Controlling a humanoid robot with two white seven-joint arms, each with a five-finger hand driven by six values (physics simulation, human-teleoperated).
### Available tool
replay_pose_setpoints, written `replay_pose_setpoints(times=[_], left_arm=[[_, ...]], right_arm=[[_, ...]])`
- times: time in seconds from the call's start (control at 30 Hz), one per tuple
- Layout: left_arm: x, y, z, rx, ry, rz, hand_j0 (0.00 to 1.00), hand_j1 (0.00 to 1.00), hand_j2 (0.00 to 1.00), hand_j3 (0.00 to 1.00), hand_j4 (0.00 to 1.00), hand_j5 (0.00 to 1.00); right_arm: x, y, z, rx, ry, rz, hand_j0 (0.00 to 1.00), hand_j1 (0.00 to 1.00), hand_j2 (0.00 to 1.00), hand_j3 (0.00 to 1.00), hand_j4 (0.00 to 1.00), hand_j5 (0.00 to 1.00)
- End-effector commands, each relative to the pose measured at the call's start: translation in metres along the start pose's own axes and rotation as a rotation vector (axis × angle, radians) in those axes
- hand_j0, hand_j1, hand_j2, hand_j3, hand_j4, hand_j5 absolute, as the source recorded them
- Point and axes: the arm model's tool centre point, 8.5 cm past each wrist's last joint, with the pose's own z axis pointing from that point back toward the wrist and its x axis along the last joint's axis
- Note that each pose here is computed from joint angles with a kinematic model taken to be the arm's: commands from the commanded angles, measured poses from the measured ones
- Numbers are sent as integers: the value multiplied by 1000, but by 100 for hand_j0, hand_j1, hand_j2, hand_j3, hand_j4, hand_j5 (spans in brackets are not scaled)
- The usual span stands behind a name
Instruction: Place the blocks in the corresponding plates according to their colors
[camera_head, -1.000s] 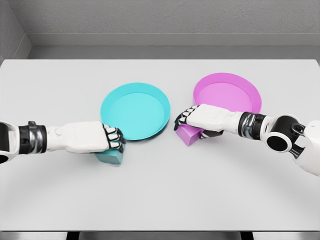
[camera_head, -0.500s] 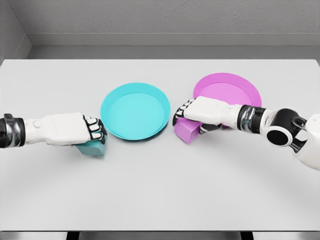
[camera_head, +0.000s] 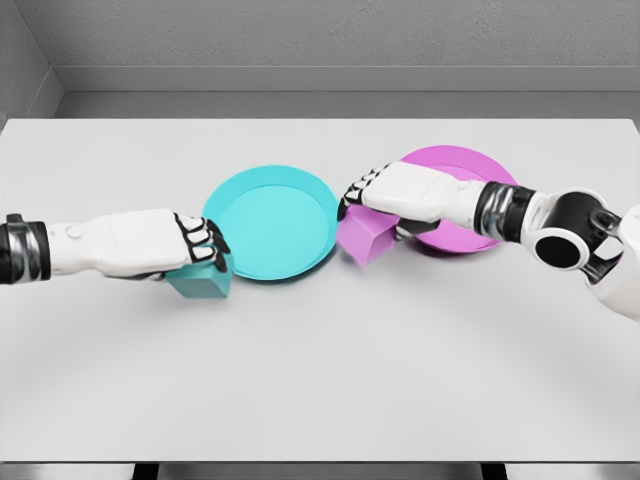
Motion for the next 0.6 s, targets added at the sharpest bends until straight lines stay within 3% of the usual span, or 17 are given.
replay_pose_setpoints(times=[0.0,0.13,0.23,0.37,0.57], left_arm=[[1,5,-3,37,-14,30,39,39,39,39,39,39],[-2,17,-17,84,-27,23,28,28,28,28,28,28],[-11,28,-31,119,-27,21,28,28,28,28,28,28],[-35,24,-52,98,-2,66,29,29,29,29,29,29],[-46,17,-77,78,17,88,29,29,29,29,29,29]], right_arm=[[-4,-8,3,-20,12,2,61,61,61,61,61,61],[-10,-14,8,-30,33,1,61,61,61,61,61,61],[-18,-22,15,-50,59,4,61,61,61,61,61,61],[-38,-22,21,-51,115,-16,61,61,61,61,61,61],[-76,-22,35,-59,235,-63,62,62,62,62,62,62]])
